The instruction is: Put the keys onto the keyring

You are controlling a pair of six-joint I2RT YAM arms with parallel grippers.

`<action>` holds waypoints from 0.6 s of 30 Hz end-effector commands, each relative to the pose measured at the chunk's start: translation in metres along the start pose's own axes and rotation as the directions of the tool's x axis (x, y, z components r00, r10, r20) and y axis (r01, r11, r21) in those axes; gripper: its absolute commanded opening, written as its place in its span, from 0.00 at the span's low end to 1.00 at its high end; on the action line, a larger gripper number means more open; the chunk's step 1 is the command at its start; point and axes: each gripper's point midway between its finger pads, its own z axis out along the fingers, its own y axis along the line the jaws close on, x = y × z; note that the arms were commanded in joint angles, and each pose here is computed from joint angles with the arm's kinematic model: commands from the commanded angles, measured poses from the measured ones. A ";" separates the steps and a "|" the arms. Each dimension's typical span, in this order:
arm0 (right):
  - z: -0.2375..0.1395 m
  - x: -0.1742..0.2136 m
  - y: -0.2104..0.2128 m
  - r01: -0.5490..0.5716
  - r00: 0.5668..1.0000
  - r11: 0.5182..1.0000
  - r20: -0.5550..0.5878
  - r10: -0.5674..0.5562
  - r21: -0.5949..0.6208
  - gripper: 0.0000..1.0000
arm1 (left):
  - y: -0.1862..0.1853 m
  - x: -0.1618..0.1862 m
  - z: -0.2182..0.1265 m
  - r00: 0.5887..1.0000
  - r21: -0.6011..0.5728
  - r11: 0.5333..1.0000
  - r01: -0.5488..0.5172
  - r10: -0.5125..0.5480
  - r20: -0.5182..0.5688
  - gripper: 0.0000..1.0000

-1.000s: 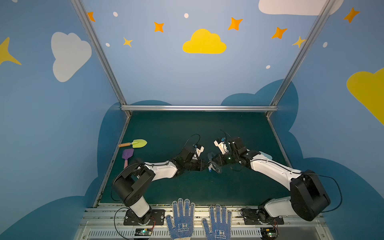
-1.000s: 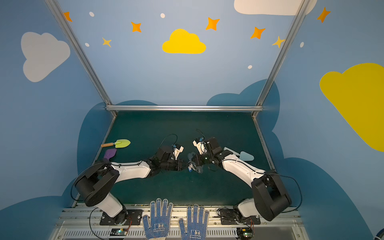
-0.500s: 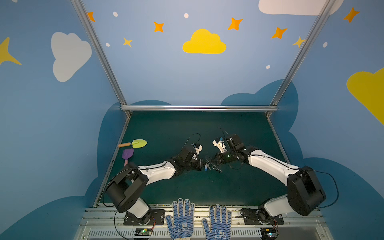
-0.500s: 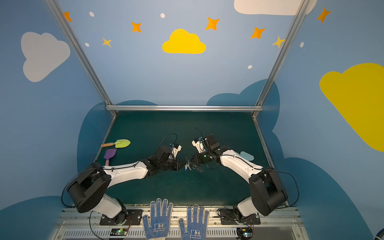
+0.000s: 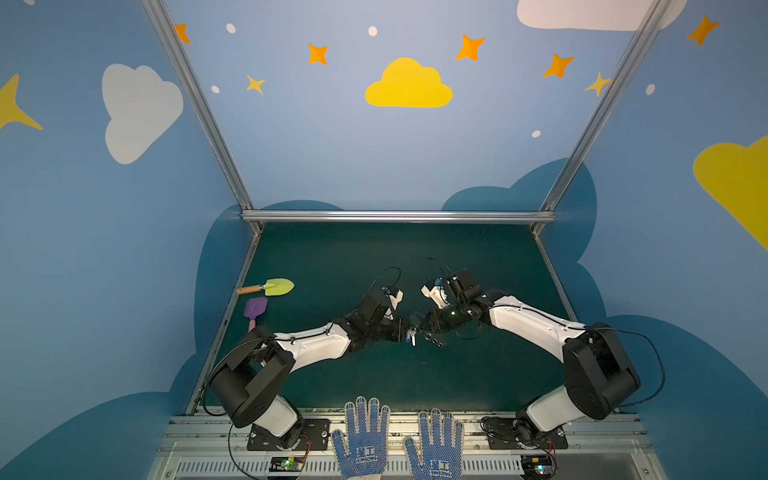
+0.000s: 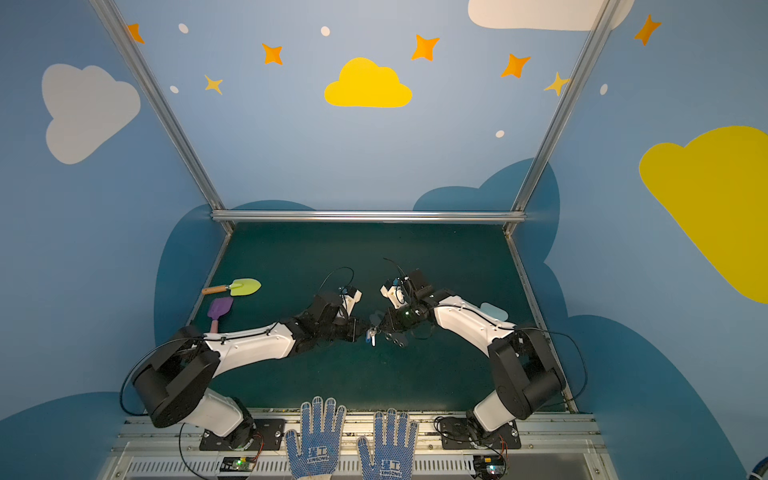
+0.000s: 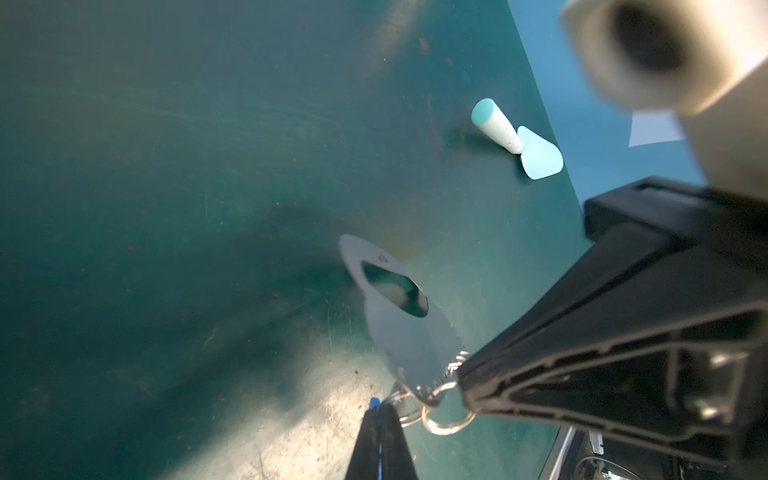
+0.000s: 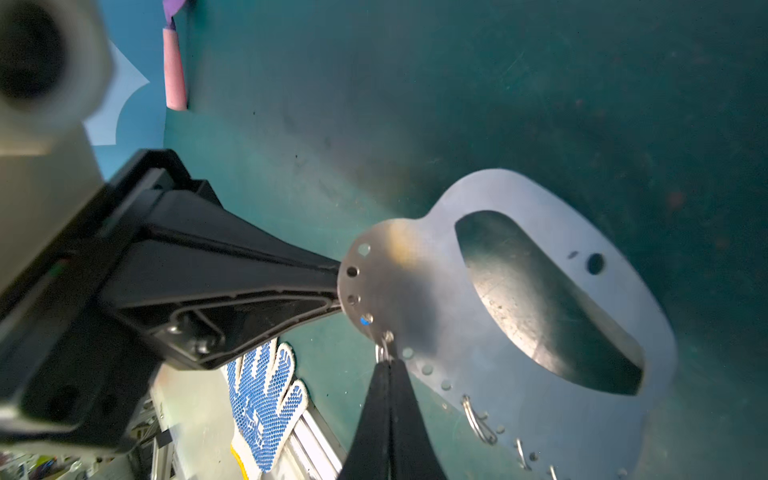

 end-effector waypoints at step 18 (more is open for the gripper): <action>-0.028 -0.021 0.010 -0.199 0.977 0.966 0.045 0.209 -0.162 0.00 | 0.001 -0.013 -0.043 0.996 -0.074 0.997 0.000 0.006 0.085 0.34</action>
